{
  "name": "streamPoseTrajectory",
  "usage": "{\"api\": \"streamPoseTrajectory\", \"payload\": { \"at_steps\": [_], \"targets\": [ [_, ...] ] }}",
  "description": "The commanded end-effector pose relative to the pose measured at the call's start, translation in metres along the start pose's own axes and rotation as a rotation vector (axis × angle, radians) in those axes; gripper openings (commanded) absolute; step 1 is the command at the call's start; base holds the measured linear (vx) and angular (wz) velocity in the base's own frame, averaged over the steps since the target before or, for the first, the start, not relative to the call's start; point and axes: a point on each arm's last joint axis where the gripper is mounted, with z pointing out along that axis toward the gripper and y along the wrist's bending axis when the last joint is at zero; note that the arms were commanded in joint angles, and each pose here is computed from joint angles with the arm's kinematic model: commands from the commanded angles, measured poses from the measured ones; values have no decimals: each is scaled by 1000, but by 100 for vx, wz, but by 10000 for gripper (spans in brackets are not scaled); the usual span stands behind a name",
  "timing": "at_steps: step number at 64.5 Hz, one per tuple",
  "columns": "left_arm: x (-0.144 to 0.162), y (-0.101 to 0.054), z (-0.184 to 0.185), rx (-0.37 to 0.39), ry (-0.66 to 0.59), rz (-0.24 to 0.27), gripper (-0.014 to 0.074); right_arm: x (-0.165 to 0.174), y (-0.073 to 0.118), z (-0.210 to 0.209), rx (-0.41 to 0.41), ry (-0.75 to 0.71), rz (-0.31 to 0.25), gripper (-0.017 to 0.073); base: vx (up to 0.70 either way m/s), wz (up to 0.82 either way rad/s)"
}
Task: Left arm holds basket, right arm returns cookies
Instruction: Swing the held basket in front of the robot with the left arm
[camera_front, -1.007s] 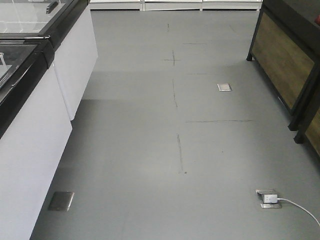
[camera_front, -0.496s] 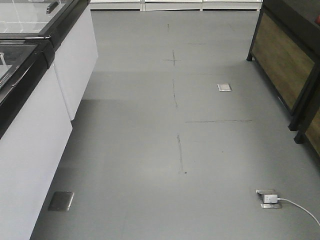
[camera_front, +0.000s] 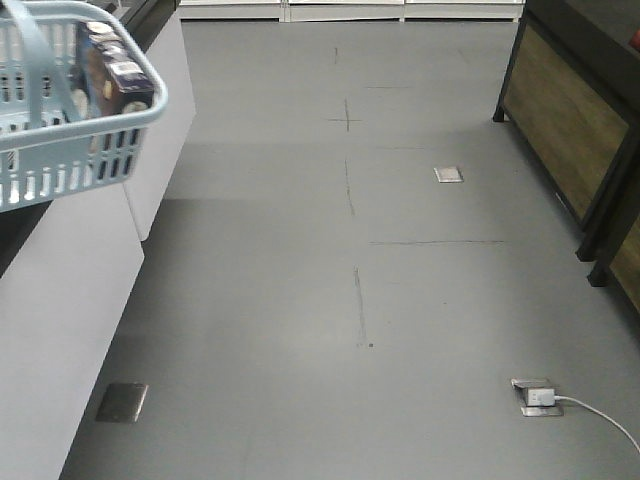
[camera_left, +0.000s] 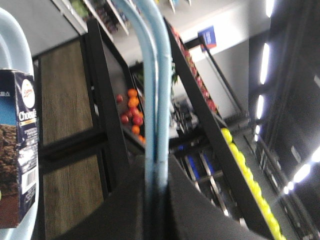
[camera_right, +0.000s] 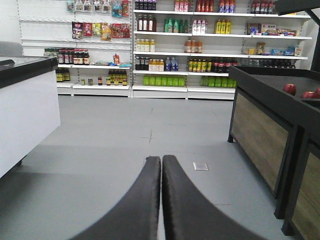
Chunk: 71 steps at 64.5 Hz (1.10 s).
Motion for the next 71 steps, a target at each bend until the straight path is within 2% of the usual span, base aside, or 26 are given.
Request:
{"api": "streamPoseTrajectory", "payload": {
  "at_steps": [1, 14, 19, 24, 27, 33, 39, 45, 46, 48, 57, 62, 71],
  "targets": [
    [35, -50, 20, 152, 116, 56, -8, -7, 0, -1, 3, -81, -6, -8, 0, 0],
    [111, -68, 62, 170, 383, 131, -8, -7, 0, -1, 3, -81, -6, -8, 0, 0],
    [148, -75, 73, 183, 528, 154, -8, -7, 0, -1, 3, -81, -6, -8, 0, 0],
    [186, -77, 80, 169, 616, 183, -8, -7, 0, -1, 3, -81, -6, -8, 0, 0],
    [201, -72, 83, 142, 619, 178, -8, -7, 0, -1, 3, -81, -6, -8, 0, 0],
    [228, -55, 82, 76, 617, 114, -8, -7, 0, -1, 3, -81, -6, -8, 0, 0],
    [251, -35, 77, 64, 642, 68, -8, -7, 0, -1, 3, -81, -6, -8, 0, 0],
    [280, -14, 69, 81, 676, -25, -8, -8, 0, -1, 3, -82, -6, -8, 0, 0],
    [285, -7, 66, 71, 680, -52, -8, -8, 0, -1, 3, -82, -6, -8, 0, 0],
    [294, 2, 62, 46, 693, -73, -8, -8, 0, -1, 3, -82, -6, -8, 0, 0],
    [317, 31, 48, -41, 741, -77, -8, -8, 0, -1, 3, -82, -6, -8, 0, 0],
    [324, 39, 40, -41, 773, -61, -8, -8, 0, -1, 3, -82, -6, -8, 0, 0],
    [335, 51, 26, -43, 839, -94, -8, -8, 0, -1, 3, -82, -6, -8, 0, 0]
  ]
}}
